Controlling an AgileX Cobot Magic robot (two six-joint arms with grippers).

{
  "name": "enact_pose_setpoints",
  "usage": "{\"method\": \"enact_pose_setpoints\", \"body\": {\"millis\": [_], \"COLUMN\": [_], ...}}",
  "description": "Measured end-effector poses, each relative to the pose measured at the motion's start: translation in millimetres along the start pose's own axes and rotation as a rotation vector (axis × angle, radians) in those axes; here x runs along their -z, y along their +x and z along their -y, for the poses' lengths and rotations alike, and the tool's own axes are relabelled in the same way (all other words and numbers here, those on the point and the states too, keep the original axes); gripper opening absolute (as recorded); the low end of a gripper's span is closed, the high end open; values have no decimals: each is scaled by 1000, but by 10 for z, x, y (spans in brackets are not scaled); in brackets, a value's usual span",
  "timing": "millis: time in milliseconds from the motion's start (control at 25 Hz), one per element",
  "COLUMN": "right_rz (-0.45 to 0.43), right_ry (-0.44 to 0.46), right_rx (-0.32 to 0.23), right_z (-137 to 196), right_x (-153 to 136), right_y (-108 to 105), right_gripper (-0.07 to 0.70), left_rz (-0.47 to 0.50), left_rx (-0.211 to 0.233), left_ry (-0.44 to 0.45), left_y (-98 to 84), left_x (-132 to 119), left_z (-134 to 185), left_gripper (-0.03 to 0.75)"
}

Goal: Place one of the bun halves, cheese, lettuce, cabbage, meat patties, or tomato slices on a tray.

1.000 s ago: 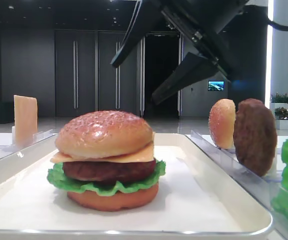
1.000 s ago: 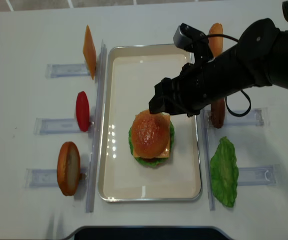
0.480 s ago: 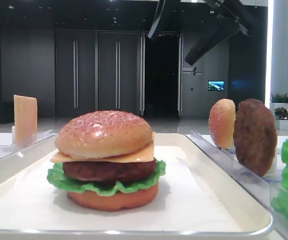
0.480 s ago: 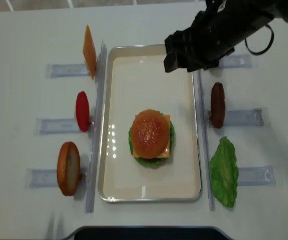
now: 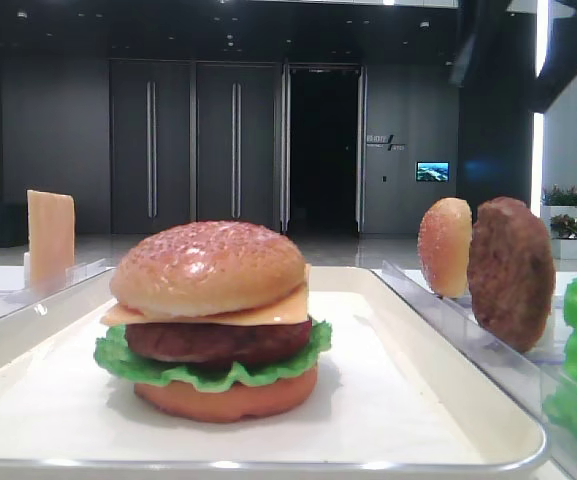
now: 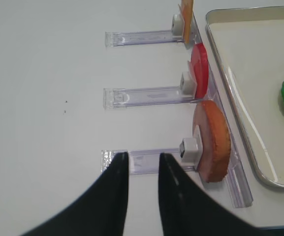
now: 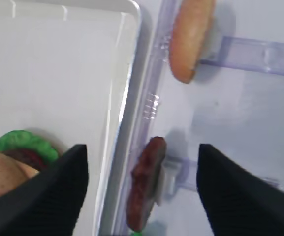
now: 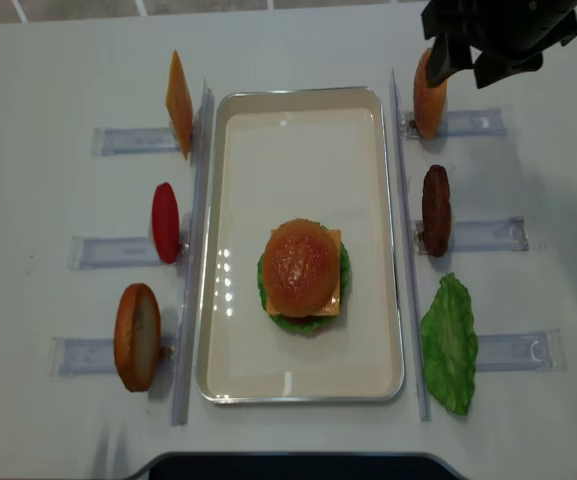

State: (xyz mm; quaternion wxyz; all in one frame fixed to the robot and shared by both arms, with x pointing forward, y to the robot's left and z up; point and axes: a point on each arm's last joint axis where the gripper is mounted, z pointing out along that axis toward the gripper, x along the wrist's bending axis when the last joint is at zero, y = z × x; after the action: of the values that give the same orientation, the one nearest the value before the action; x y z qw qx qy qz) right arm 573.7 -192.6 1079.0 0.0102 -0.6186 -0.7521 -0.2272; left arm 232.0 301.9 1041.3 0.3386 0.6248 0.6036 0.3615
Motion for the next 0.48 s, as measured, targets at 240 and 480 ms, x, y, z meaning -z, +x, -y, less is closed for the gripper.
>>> {"method": "enact_pose_setpoints", "body": {"millis": [240,480], "right_rz": [83,356], "right_ry": [46,122], "right_rx": [-92,-68], "right_z": [33,117], "right_x": [130,240], "right_y": [-470,-864], "right_gripper": [479,479], "left_rz": [0,0], "left_rx": [0,0], "left_ry": [0,0], "left_y": [0,0], "left_x": [0,0], "left_z": [0,0], "left_gripper": [159,159]}}
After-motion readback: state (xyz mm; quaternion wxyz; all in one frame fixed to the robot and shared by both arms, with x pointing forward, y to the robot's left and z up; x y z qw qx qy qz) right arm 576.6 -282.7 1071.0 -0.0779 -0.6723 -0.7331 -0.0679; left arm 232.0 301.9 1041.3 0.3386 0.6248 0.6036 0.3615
